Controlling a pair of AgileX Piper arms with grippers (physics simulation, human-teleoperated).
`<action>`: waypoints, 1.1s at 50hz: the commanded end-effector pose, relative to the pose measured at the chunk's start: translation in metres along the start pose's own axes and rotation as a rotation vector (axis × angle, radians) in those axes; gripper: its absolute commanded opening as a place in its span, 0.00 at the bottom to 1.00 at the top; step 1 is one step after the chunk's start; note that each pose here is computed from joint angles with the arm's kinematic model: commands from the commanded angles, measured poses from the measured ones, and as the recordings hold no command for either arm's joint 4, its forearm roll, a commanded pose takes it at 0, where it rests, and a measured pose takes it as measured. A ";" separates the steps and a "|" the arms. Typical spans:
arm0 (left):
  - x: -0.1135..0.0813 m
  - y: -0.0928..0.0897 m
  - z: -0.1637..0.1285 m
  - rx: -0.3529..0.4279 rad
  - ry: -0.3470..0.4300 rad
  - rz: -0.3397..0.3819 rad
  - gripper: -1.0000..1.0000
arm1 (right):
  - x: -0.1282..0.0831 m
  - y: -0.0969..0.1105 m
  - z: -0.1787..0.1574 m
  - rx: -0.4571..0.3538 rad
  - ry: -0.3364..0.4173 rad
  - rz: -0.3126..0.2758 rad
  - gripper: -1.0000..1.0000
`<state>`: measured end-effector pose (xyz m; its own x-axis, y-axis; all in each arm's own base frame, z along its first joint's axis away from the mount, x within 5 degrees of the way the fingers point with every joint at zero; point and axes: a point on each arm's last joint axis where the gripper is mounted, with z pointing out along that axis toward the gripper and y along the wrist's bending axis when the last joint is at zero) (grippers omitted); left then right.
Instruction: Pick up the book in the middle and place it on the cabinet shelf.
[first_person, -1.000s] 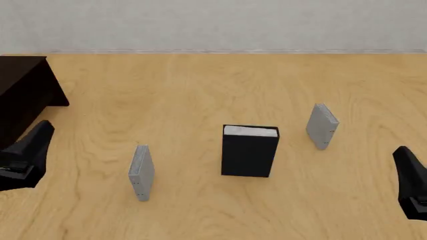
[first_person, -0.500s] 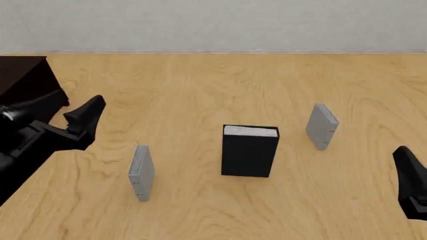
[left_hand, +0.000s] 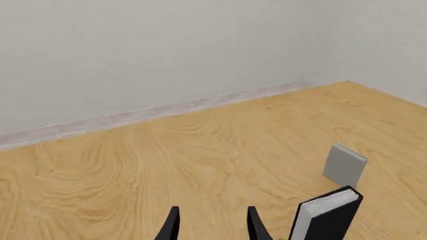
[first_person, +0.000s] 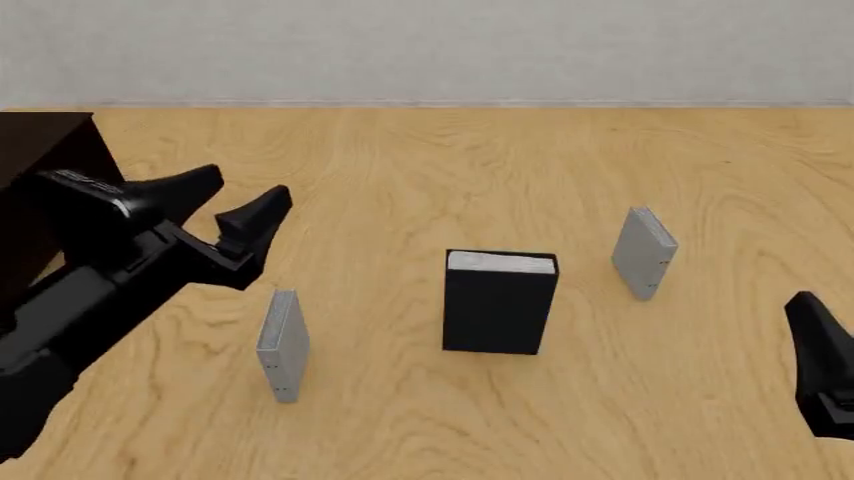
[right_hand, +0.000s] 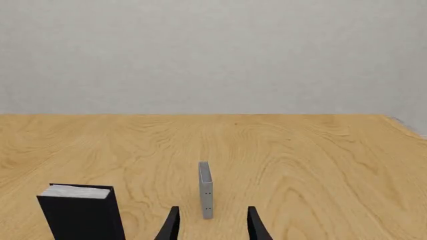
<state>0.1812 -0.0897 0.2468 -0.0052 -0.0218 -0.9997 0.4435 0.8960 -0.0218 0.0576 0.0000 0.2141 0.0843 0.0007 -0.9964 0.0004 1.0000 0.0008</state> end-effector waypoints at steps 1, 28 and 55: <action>0.001 -0.015 0.013 0.070 0.011 0.001 1.00 | 0.000 0.000 0.000 0.000 0.000 0.000 1.00; 0.008 -0.057 0.053 0.223 0.101 0.125 1.00 | 0.000 0.000 0.000 0.000 0.000 -0.001 1.00; 0.018 -0.093 0.066 0.338 0.169 0.133 1.00 | 0.000 0.000 0.000 0.000 0.000 0.000 1.00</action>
<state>0.2026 -0.1899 0.2330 -0.0590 0.1691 -0.9838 0.6911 0.7181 0.0820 0.0581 0.0000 0.2141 0.0841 0.0008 -0.9965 0.0006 1.0000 0.0009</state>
